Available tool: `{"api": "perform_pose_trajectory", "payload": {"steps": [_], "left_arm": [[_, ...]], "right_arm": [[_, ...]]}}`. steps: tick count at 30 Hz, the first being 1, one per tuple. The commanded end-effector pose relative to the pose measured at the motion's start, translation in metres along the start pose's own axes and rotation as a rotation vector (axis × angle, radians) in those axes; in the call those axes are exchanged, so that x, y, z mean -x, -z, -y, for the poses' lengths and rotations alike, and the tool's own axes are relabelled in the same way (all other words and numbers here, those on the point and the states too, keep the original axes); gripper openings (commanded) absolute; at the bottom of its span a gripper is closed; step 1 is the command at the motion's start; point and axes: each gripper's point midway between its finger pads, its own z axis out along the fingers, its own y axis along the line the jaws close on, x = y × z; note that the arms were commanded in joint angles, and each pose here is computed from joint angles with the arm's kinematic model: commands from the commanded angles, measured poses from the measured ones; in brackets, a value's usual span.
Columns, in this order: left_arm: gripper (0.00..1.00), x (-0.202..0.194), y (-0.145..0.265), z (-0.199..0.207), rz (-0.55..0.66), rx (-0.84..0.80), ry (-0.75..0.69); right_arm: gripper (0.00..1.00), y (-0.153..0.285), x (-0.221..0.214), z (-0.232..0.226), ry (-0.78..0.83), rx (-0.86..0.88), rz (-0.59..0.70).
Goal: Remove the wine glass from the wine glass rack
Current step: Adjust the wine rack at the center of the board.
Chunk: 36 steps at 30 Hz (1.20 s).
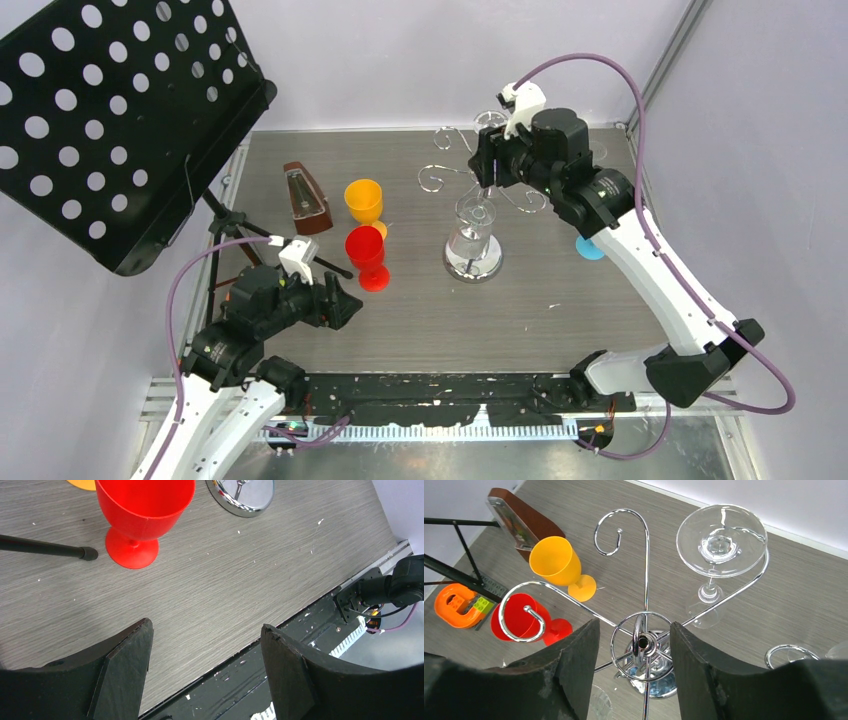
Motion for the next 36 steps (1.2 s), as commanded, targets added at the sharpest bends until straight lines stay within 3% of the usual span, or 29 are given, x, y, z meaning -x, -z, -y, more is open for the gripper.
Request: {"api": "perform_pose_trajectory", "payload": {"steps": [1,6,14,19,36], "left_arm": [[0.77,0.007,-0.003,0.000,0.028,-0.001,0.004],[0.77,0.008,-0.002,0.001,0.032,-0.002,0.003],[0.77,0.008,-0.002,0.001,0.031,-0.005,0.003],[0.77,0.008,-0.002,0.001,0.035,-0.005,0.002],[0.78,0.010,0.003,0.005,0.058,-0.025,-0.006]], "right_arm": [[0.58,-0.002,0.018,0.007,0.013,-0.065,0.083],[0.40,-0.005,0.015,0.008,0.015,-0.084,0.084],[0.26,-0.010,0.010,0.009,0.021,-0.117,0.093],[0.06,-0.010,0.008,0.011,0.009,-0.176,0.114],[0.06,-0.006,0.012,0.016,-0.183,-0.445,0.244]]}}
